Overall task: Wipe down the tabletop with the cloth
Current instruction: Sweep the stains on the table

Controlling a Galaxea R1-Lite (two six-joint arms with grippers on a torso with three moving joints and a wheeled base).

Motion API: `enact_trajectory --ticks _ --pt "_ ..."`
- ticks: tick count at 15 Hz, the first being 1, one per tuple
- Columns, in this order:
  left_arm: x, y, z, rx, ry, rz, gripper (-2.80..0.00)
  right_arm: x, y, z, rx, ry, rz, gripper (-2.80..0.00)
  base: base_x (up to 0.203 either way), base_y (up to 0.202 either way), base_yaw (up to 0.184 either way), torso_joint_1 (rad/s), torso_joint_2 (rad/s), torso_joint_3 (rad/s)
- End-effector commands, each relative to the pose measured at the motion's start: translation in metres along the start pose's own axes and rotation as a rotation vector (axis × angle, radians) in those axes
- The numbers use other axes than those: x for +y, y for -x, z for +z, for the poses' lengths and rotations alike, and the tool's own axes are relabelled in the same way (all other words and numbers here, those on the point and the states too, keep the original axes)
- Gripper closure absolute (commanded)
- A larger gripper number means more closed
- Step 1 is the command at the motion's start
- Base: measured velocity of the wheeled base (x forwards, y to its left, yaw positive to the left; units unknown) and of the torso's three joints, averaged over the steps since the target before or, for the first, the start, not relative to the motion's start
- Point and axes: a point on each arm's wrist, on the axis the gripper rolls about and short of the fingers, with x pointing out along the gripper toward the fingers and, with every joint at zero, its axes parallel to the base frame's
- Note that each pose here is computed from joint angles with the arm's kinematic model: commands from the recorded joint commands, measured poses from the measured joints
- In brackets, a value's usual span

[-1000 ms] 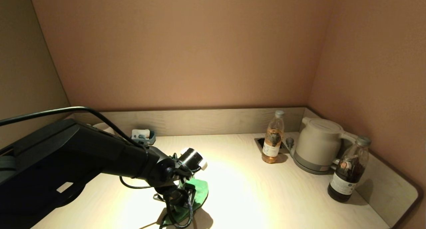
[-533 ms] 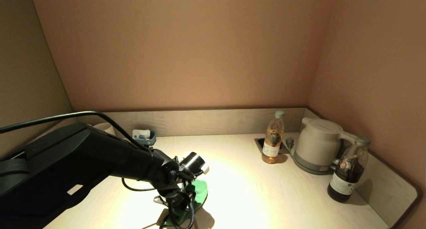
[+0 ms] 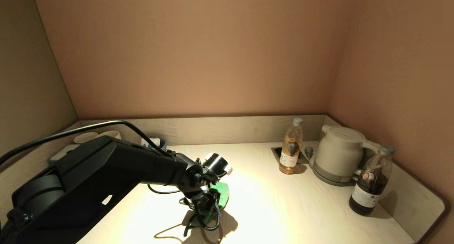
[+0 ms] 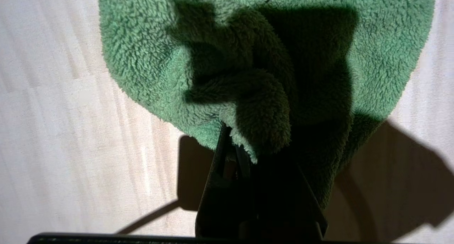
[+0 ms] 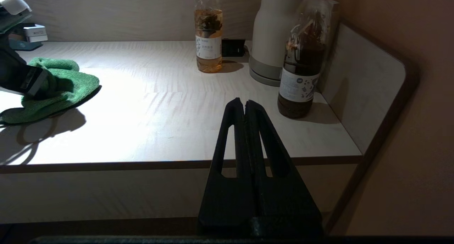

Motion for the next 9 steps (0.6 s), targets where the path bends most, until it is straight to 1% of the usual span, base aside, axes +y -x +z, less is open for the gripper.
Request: enact_trajectory --ticks 1,2,3,4,5,7,8,9 --pt "-0.009 -0.001 0.015 -0.036 0.016 -0.018 0.0 0.0 0.0 0.0 0.001 0.001 0.001 0.0 0.0 0.0 0.0 0.0 0.0 0.0" --pt "-0.015 0.004 0.022 -0.053 0.018 -0.032 0.0 0.0 0.0 0.0 0.001 0.001 0.001 0.0 0.0 0.0 0.0 0.0 0.0 0.0" --pt "-0.022 0.008 0.019 -0.029 -0.002 -0.032 0.0 0.0 0.0 0.0 0.001 0.001 0.001 0.0 0.0 0.0 0.0 0.0 0.0 0.0" --pt "-0.031 0.013 0.01 0.006 -0.027 -0.031 0.0 0.0 0.0 0.0 0.001 0.001 0.001 0.0 0.0 0.0 0.0 0.0 0.0 0.0" --pt "-0.034 0.017 0.007 0.021 -0.015 -0.032 0.0 0.0 0.0 0.0 0.001 0.001 0.001 0.0 0.0 0.0 0.0 0.0 0.0 0.0" --pt "-0.036 0.023 0.003 0.053 -0.011 -0.035 0.0 0.0 0.0 0.0 0.001 0.001 0.001 0.0 0.0 0.0 0.0 0.0 0.0 0.0" --pt "-0.036 0.027 -0.001 0.089 -0.005 -0.035 0.0 0.0 0.0 0.0 0.001 0.001 0.001 0.0 0.0 0.0 0.0 0.0 0.0 0.0" --pt "-0.035 0.029 -0.006 0.135 0.001 -0.013 0.0 0.0 0.0 0.0 0.001 0.001 0.001 0.0 0.0 0.0 0.0 0.0 0.0 0.0"
